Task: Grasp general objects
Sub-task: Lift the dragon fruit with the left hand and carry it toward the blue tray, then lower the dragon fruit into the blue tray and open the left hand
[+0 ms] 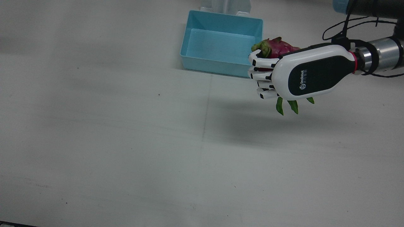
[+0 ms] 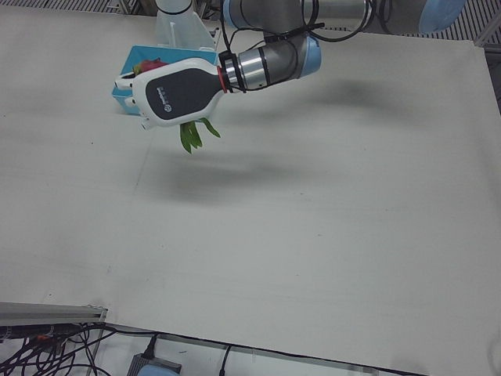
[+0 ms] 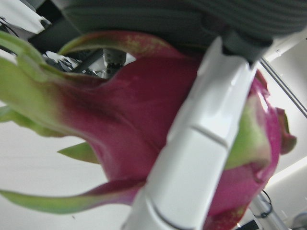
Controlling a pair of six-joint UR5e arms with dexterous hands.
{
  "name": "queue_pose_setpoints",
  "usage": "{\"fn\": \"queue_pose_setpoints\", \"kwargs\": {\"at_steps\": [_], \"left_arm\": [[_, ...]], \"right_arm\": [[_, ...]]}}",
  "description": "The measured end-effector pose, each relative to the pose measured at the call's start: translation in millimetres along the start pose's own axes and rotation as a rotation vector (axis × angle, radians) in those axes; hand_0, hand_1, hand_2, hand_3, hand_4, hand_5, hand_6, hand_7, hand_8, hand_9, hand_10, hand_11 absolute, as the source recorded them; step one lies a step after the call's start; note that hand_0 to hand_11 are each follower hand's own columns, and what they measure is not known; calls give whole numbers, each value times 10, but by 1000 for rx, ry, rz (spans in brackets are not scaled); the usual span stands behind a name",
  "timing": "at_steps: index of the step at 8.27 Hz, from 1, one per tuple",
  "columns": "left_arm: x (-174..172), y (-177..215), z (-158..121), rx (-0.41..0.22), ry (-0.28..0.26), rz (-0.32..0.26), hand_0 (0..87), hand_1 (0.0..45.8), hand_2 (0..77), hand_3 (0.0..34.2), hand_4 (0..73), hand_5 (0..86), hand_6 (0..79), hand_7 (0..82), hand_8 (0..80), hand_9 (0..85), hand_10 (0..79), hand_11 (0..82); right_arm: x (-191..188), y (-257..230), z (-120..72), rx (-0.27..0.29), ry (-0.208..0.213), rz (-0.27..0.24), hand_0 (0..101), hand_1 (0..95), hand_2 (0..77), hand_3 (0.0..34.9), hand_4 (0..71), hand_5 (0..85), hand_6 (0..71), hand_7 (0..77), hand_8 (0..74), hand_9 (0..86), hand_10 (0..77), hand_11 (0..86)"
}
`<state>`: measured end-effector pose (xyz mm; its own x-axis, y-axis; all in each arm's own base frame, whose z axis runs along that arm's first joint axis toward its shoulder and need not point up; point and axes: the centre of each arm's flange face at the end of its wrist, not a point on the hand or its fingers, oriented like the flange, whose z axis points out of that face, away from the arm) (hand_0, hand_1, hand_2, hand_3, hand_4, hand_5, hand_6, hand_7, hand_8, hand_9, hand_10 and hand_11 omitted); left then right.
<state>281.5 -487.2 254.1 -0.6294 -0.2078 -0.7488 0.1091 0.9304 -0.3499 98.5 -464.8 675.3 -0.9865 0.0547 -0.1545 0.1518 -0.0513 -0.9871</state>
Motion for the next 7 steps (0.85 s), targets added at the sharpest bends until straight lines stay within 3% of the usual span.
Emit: {"fn": "queue_pose_setpoints", "kwargs": {"at_steps": [1, 4, 6, 7], "left_arm": [[-102, 428, 312, -90, 12, -39, 802, 0, 38, 74, 87, 693, 431, 496, 611, 376, 229, 704], [-491, 1267, 883, -258, 61, -148, 801, 0, 38, 74, 93, 693, 431, 496, 611, 376, 229, 704], [-787, 1646, 1056, -337, 72, -213, 801, 0, 38, 74, 93, 693, 431, 496, 611, 376, 229, 704], [-1027, 1736, 1013, -360, 59, -242, 801, 0, 38, 74, 93, 698, 431, 496, 611, 376, 229, 709]], "right_arm": [[-2, 0, -1, 0, -1, 0, 0, 949, 774, 0, 0, 0, 0, 0, 0, 5, 0, 5], [-6, 1, -2, 0, -2, 0, 0, 949, 774, 0, 0, 0, 0, 0, 0, 5, 0, 5], [-5, 0, -2, 0, -1, 0, 0, 949, 774, 0, 0, 0, 0, 0, 0, 5, 0, 5], [-4, 0, -1, 0, -1, 0, 0, 949, 774, 0, 0, 0, 0, 0, 0, 5, 0, 5]]}}
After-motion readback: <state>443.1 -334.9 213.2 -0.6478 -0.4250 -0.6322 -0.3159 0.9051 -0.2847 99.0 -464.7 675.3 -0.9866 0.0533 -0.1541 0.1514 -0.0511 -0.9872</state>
